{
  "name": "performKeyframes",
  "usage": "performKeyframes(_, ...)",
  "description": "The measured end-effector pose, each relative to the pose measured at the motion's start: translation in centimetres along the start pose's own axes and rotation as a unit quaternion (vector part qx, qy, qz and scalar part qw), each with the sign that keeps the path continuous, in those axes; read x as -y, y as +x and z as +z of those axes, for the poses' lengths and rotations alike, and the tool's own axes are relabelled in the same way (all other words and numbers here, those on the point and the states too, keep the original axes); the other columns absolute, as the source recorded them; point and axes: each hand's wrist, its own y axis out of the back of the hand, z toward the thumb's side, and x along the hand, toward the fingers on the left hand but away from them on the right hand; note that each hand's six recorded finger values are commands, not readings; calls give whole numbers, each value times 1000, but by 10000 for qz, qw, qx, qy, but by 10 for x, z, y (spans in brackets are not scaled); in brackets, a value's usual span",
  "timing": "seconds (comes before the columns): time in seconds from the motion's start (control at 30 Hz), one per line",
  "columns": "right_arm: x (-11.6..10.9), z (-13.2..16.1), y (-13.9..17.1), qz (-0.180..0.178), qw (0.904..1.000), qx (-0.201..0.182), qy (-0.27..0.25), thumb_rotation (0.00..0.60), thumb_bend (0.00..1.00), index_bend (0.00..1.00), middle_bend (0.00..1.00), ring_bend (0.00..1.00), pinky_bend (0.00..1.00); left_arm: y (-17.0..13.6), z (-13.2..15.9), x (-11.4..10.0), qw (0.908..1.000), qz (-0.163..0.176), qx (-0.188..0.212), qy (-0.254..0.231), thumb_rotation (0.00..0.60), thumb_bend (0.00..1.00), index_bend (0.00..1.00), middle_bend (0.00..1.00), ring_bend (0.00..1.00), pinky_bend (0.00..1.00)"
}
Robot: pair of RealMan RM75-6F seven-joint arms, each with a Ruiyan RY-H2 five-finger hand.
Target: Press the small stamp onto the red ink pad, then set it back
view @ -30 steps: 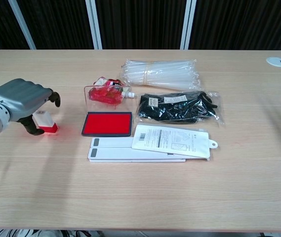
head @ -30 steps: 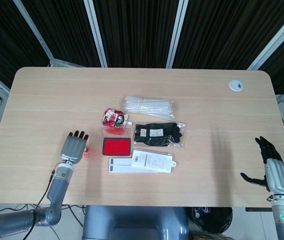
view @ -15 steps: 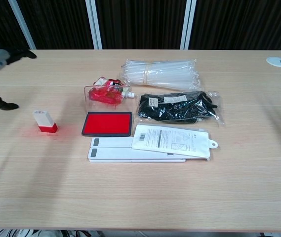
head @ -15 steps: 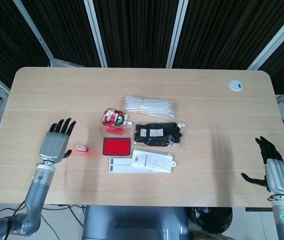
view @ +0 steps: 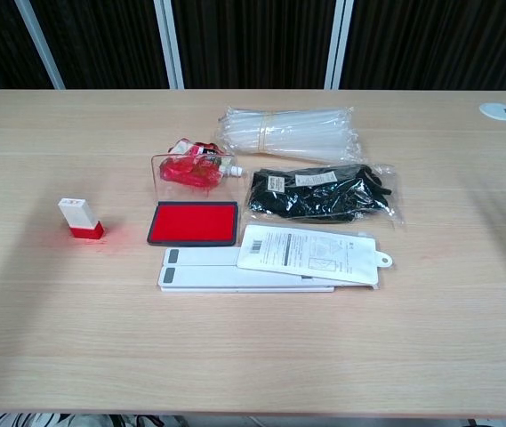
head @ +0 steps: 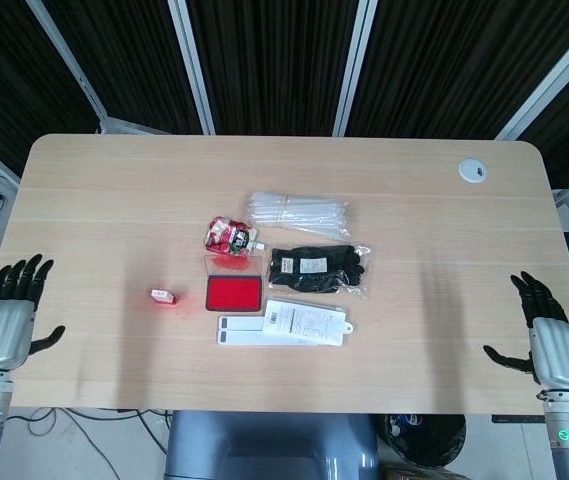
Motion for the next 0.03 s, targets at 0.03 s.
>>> performKeyframes(0.03, 0, 0, 0, 1, 10000, -2, 6, 600, 110, 0, 0, 0, 156, -2, -3, 0, 10000, 10, -11, 0, 600, 126, 0, 0, 0, 36)
